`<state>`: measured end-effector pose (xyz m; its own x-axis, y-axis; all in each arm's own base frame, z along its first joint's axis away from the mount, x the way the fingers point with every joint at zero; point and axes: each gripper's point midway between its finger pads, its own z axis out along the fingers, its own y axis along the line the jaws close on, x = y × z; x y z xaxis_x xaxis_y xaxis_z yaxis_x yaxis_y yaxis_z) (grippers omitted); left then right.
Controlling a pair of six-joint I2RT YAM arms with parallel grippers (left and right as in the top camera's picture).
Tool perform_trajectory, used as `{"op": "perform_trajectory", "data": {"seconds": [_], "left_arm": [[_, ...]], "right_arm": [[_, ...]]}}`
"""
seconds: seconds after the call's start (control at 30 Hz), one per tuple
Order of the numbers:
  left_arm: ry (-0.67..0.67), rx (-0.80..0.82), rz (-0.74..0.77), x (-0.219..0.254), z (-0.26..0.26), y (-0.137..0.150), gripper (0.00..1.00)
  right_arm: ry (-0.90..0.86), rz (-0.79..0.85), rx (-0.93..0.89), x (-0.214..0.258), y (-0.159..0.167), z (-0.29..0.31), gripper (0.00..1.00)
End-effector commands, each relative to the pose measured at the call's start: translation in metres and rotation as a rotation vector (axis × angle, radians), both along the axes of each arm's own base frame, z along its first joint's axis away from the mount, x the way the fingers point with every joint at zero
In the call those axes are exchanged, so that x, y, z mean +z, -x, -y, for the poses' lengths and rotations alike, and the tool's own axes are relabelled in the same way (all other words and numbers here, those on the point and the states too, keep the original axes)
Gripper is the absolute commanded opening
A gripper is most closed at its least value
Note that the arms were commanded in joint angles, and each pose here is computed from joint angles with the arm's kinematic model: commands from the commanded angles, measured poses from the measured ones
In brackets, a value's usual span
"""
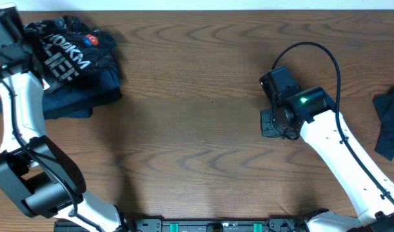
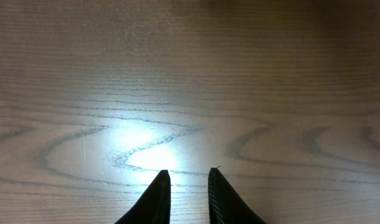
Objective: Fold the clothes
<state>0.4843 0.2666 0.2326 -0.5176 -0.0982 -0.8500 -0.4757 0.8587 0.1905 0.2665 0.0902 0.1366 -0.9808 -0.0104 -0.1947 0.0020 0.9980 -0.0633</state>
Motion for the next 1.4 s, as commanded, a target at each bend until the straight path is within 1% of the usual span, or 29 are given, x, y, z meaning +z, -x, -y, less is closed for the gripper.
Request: {"op": "perform_trajectory", "data": {"seconds": [0.0, 0.03, 0.07, 0.1, 0.13, 0.3, 0.33, 0.4, 0.5, 0.57, 0.63, 0.67, 0.73, 0.87, 0.93, 1.0, 1.1, 1.2, 1.27, 1.37], "left_arm": [[0.029, 0.026, 0.039, 0.007, -0.013, 0.001, 0.26], [0.031, 0.031, 0.035, 0.006, -0.015, 0.002, 0.45], [0.033, 0.036, 0.031, 0.005, -0.017, 0.004, 0.69], [0.034, 0.040, 0.029, 0.004, -0.019, 0.005, 0.94], [0.034, 0.044, 0.029, 0.004, -0.021, 0.006, 0.98], [0.057, 0.075, 0.055, 0.013, -0.025, 0.014, 0.98], [0.068, 0.076, 0.064, 0.016, -0.023, 0.015, 0.98], [0.116, 0.019, 0.090, 0.021, -0.008, 0.010, 0.98], [0.222, -0.155, 0.127, 0.027, 0.035, -0.005, 0.98], [0.293, -0.245, 0.133, 0.026, 0.067, -0.014, 0.98], [0.328, -0.312, 0.100, 0.020, 0.102, -0.022, 0.98], [0.339, -0.343, 0.078, 0.016, 0.120, -0.025, 0.98], [0.368, -0.421, 0.012, 0.005, 0.169, -0.029, 0.98], [0.408, -0.553, -0.113, -0.015, 0.251, -0.023, 0.98], [0.421, -0.607, -0.197, -0.028, 0.289, -0.011, 0.98], [0.421, -0.602, -0.290, -0.042, 0.308, 0.005, 0.98], [0.455, -0.563, -0.434, -0.063, 0.324, 0.035, 0.98], [0.485, -0.535, -0.586, -0.078, 0.325, 0.070, 0.98], [0.506, -0.508, -0.677, -0.083, 0.321, 0.094, 0.98], [0.533, -0.471, -0.783, -0.083, 0.316, 0.126, 0.98]], "right_arm": [[0.011, 0.022, -0.007, 0.005, -0.001, 0.006, 0.20], [0.012, 0.021, -0.007, 0.005, -0.001, 0.006, 0.20], [0.012, 0.021, -0.007, 0.005, -0.001, 0.006, 0.20], [0.012, 0.021, -0.007, 0.005, -0.001, 0.006, 0.20], [0.012, 0.021, -0.007, 0.005, -0.001, 0.006, 0.20], [0.010, 0.025, -0.007, 0.006, -0.002, 0.006, 0.20], [0.009, 0.029, -0.007, 0.006, -0.003, 0.005, 0.22], [0.002, 0.044, -0.007, 0.007, -0.007, 0.004, 0.28], [-0.014, 0.076, -0.007, 0.008, -0.014, 0.000, 0.41], [-0.040, 0.109, -0.005, 0.010, -0.023, -0.006, 0.53], [-0.081, 0.148, 0.001, 0.014, -0.032, -0.014, 0.77], [-0.103, 0.168, 0.005, 0.016, -0.037, -0.019, 0.85], [-0.134, 0.222, 0.007, 0.021, -0.050, -0.026, 0.94], [-0.167, 0.321, -0.012, 0.028, -0.079, -0.029, 0.98], [-0.175, 0.369, -0.035, 0.029, -0.097, -0.022, 0.99], [-0.178, 0.402, -0.057, 0.029, -0.114, -0.008, 0.99], [-0.227, 0.422, -0.053, 0.029, -0.131, 0.012, 0.99], [-0.227, 0.439, -0.134, 0.031, -0.138, 0.050, 0.99], [-0.211, 0.433, -0.191, 0.032, -0.134, 0.075, 0.99], [-0.173, 0.381, -0.236, 0.032, -0.113, 0.106, 0.99]]}}
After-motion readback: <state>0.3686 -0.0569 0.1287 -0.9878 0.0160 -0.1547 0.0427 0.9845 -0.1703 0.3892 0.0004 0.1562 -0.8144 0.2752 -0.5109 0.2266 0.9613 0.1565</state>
